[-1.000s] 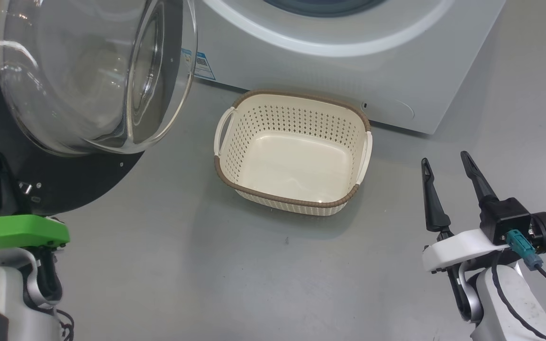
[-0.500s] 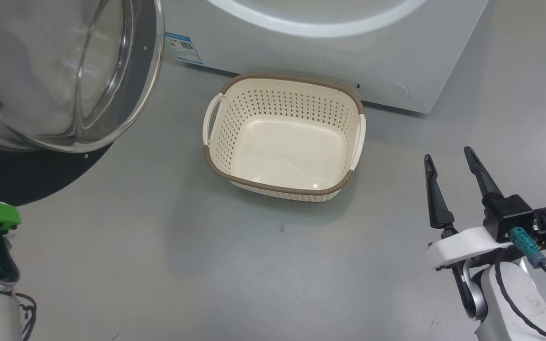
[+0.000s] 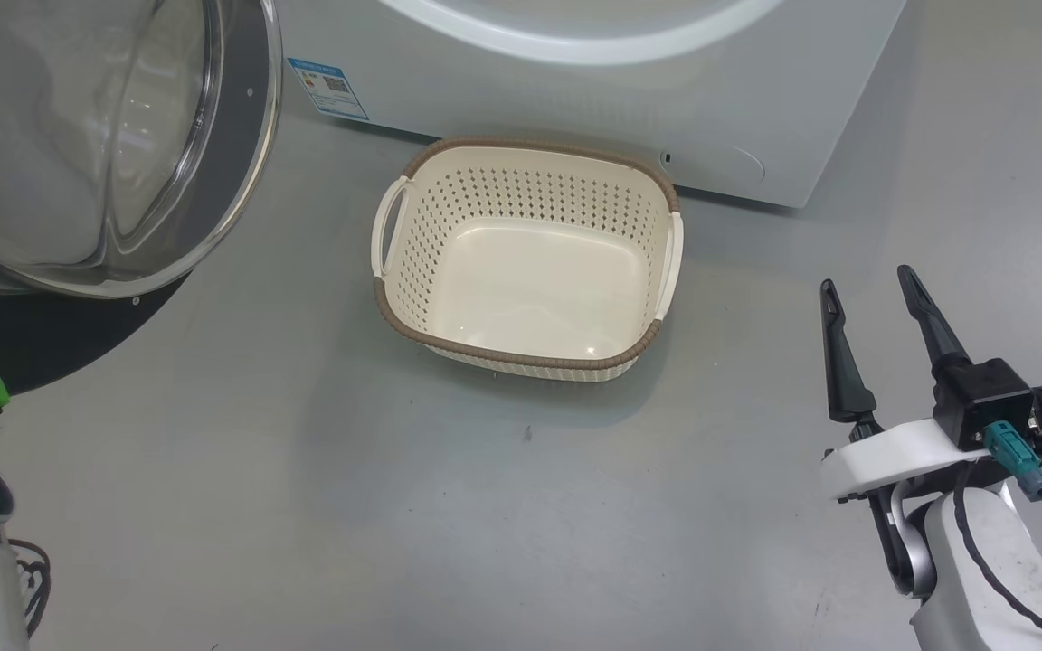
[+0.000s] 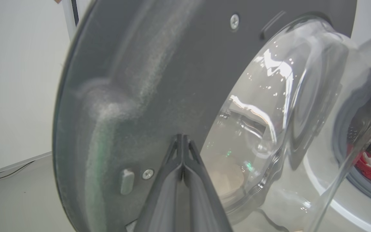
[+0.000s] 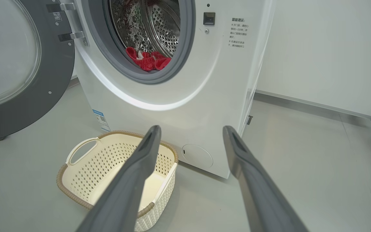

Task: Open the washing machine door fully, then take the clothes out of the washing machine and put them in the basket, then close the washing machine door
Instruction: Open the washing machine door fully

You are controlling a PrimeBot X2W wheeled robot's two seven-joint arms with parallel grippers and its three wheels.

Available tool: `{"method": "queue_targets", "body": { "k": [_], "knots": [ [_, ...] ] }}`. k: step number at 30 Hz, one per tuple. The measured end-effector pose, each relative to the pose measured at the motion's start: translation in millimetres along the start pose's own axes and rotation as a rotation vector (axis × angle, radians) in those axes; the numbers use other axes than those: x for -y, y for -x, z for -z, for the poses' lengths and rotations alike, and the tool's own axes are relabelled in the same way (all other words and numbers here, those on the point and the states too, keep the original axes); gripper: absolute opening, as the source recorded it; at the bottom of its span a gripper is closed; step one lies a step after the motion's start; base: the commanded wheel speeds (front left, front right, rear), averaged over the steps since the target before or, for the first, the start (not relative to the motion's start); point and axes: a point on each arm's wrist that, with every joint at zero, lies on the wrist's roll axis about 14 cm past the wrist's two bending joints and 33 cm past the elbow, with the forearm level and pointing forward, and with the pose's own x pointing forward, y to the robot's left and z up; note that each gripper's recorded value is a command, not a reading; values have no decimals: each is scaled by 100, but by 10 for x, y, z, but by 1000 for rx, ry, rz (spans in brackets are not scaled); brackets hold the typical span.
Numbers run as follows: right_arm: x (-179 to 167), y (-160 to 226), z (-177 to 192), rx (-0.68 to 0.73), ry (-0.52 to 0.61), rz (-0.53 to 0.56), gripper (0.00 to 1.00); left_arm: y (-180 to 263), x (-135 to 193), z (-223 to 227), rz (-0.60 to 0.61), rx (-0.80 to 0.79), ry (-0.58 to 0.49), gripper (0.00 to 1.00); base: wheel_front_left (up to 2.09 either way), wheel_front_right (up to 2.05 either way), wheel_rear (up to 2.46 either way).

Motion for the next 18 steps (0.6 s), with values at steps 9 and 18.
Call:
{"method": "queue_targets", "body": {
  "k": [9, 18],
  "knots": [
    [8, 46, -166, 34, 4, 18, 100, 166, 580, -48, 195, 32, 22, 0, 0, 0, 0],
    [37, 156, -327, 64, 0, 43, 100, 595, 1097, 149, 407, -1, 16, 88, 0, 0, 0]
  ]
}}
